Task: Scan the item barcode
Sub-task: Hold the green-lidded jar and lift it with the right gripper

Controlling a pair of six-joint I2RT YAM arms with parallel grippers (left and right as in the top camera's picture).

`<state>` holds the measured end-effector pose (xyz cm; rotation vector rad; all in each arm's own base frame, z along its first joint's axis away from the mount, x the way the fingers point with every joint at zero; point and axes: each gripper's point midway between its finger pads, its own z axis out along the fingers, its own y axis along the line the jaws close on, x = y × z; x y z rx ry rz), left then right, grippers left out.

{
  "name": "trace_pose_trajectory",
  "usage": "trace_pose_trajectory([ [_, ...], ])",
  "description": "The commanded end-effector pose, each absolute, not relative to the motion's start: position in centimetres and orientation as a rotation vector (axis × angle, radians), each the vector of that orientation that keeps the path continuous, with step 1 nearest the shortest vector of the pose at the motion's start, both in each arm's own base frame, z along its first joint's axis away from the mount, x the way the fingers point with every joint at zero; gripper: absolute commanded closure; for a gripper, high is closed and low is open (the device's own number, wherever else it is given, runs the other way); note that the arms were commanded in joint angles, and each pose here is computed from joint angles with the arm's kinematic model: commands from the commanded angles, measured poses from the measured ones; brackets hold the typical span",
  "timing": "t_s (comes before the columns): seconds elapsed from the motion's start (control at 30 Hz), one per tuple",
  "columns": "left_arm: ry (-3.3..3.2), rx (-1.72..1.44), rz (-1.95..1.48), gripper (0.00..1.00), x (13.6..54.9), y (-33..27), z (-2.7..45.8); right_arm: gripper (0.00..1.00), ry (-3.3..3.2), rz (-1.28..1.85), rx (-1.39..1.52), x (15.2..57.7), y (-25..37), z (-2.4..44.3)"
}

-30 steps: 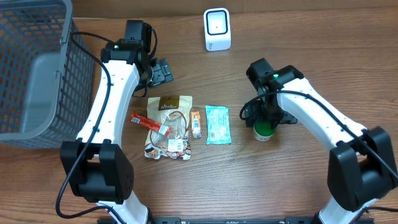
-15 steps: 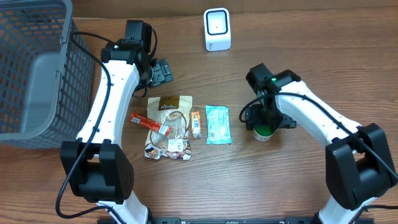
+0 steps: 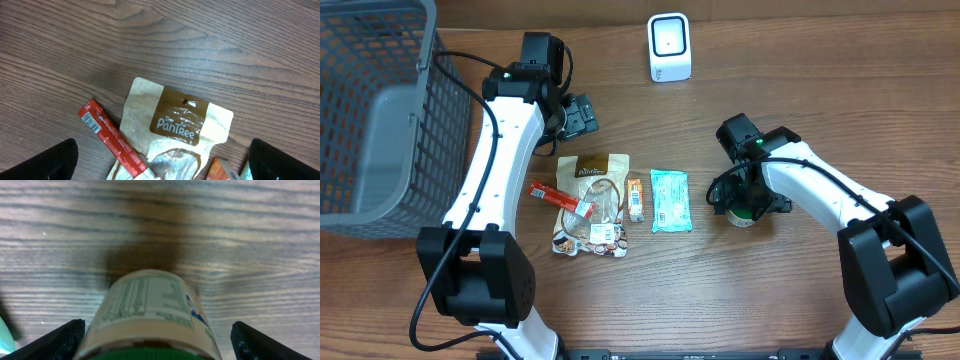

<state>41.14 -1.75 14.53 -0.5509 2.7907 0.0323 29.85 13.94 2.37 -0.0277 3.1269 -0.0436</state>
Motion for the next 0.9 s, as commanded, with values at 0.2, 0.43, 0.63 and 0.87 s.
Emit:
trace_pose_trajectory([
  [0.2,2.764,-0.532,0.036,0.0,41.4,-1.7,15.6,0.05,3.121,-0.031,-0.022,29.7,14.0,1.6],
  [0.43,2.764,-0.532,0.036,0.01,41.4,-1.7,15.6,0.12,3.12,-0.031,-0.022,29.7,14.0,1.6],
  [0.63,2.764,-0.532,0.036,0.0,41.4,-1.7,15.6,0.14,3.121,-0.03,-0.022,29.7,14.0,1.6],
  [0.87,2.764,-0.532,0.036,0.0,41.4,-1.7,15.6,0.17,3.134,-0.022,-0.019,29.8,14.2,2.7],
])
